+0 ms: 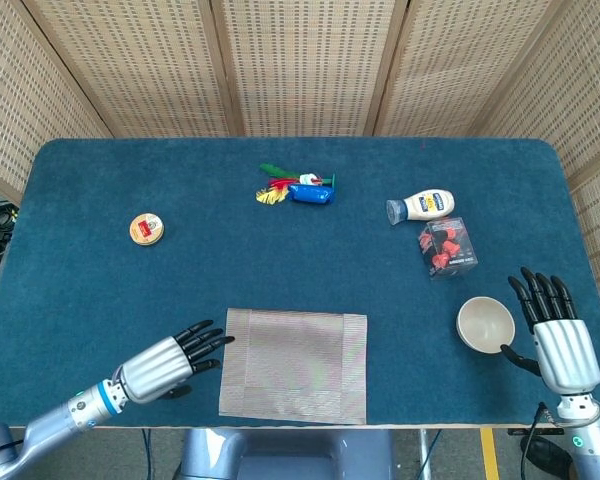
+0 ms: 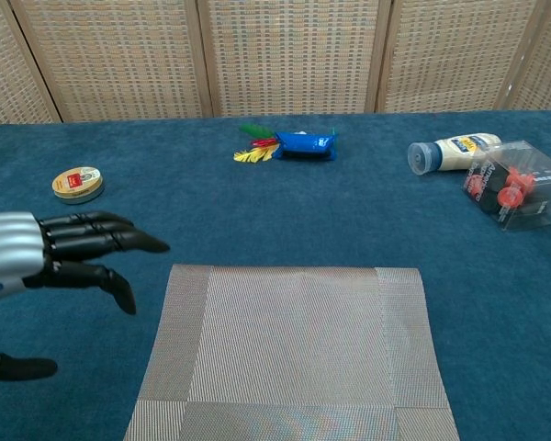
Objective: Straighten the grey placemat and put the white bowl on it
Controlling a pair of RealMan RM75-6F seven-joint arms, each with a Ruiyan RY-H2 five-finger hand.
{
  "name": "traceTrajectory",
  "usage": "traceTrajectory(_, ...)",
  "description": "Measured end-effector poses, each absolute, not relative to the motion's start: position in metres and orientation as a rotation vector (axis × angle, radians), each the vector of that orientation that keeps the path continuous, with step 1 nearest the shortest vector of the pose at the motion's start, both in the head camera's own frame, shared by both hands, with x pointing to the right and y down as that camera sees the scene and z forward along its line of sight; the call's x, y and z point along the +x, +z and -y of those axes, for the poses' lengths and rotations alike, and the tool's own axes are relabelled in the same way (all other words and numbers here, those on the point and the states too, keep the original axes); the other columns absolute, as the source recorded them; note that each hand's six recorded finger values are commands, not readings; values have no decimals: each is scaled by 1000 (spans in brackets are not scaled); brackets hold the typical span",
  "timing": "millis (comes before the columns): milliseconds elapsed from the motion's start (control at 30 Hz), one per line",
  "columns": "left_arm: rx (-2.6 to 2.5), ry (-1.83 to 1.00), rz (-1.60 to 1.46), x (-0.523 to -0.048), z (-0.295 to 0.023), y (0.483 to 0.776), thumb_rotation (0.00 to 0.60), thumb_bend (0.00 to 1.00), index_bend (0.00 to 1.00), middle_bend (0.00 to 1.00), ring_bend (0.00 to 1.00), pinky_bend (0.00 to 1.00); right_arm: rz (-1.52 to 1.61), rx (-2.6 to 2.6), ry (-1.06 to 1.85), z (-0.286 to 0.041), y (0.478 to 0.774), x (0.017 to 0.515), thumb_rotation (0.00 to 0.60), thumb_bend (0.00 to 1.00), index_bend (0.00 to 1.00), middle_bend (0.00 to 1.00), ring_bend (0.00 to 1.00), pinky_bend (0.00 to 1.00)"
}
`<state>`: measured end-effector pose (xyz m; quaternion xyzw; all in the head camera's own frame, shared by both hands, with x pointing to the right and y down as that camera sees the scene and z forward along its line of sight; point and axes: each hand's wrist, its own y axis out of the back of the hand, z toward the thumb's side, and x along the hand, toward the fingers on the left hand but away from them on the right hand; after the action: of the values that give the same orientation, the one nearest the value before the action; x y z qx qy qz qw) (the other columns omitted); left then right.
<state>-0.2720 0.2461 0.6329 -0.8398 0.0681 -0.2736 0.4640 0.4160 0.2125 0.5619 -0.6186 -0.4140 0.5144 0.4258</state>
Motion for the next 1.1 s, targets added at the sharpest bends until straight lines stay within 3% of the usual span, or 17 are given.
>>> traceTrajectory(167,-2061,-644,-86,-263,-260,644,600,306,280,0,0,0,1043,-1538,1295,-210,562,420,600,0,0,0,0,0)
traceTrajectory(300,-2070,-644,-45,-256,-269,654,600,362,370,0,0,0,1043,-1539,1297,-210,563,421,600,0,0,0,0,0)
traceTrajectory(1100,-2105,-622,10,-238,-300,686,600,364,402,0,0,0,1040,-1555,1305,-211,566,422,600,0,0,0,0,0)
